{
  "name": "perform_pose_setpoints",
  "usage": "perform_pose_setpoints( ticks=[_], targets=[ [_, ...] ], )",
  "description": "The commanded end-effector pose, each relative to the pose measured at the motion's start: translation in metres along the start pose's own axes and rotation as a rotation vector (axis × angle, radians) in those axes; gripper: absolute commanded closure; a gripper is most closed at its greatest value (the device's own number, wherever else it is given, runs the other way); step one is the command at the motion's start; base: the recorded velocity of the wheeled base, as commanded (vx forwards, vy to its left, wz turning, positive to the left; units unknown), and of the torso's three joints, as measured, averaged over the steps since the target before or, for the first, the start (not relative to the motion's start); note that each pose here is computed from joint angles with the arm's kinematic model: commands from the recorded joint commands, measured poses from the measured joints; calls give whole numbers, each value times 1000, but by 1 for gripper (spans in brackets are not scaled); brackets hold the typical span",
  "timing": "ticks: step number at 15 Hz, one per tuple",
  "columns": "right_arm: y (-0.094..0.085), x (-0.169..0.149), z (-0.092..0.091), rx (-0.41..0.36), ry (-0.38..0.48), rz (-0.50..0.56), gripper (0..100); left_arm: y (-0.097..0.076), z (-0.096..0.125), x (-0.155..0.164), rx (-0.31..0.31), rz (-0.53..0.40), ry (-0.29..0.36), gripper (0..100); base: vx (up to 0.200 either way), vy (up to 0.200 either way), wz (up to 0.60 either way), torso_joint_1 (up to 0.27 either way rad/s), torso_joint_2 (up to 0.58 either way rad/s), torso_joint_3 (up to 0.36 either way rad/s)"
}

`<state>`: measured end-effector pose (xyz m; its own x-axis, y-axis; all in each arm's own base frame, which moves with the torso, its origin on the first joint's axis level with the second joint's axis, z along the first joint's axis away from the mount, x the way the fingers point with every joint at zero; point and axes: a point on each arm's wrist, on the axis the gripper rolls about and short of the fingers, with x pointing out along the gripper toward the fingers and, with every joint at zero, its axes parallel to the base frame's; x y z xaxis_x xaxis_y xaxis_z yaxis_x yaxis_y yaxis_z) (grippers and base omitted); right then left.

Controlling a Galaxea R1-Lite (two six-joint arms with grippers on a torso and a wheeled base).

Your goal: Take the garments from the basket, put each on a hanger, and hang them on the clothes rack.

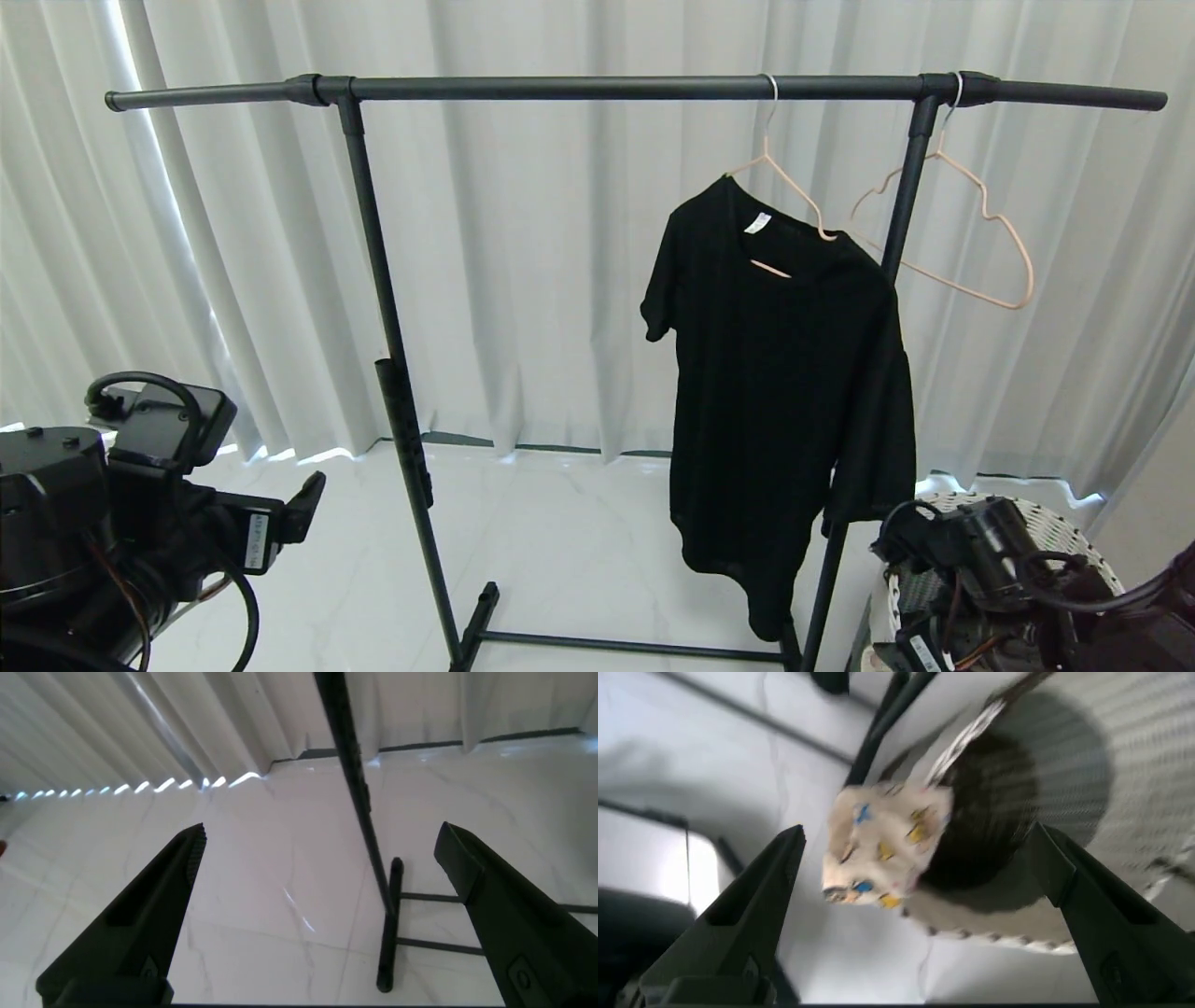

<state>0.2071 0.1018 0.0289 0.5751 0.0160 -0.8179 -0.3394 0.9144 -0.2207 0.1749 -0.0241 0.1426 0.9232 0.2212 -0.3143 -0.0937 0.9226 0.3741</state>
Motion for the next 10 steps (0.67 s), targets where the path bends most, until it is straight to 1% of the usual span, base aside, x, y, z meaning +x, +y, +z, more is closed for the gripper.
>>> perform_pose_setpoints(
  ticks=[1,3,5,7,8,10],
  targets=[
    [9,23,-11,-24,103,6,0,5,3,-1,-14,55,-6,0,0,0,0,0,0,0],
    [11,30,-15,-31,139,2,0,6,3,0,-15,68,0,0,0,0,0,0,0,0],
    [12,40,-15,-31,154,-8,0,6,1,0,-12,66,6,0,0,0,0,0,0,0],
    [12,55,-16,-33,176,-98,0,6,1,0,-12,66,6,0,0,0,0,0,0,0],
    [11,58,-15,-22,168,-102,0,6,1,0,-12,66,6,0,0,0,0,0,0,0],
    [9,61,-17,-14,182,-114,0,6,1,0,-10,66,7,0,0,0,0,0,0,0]
  ],
)
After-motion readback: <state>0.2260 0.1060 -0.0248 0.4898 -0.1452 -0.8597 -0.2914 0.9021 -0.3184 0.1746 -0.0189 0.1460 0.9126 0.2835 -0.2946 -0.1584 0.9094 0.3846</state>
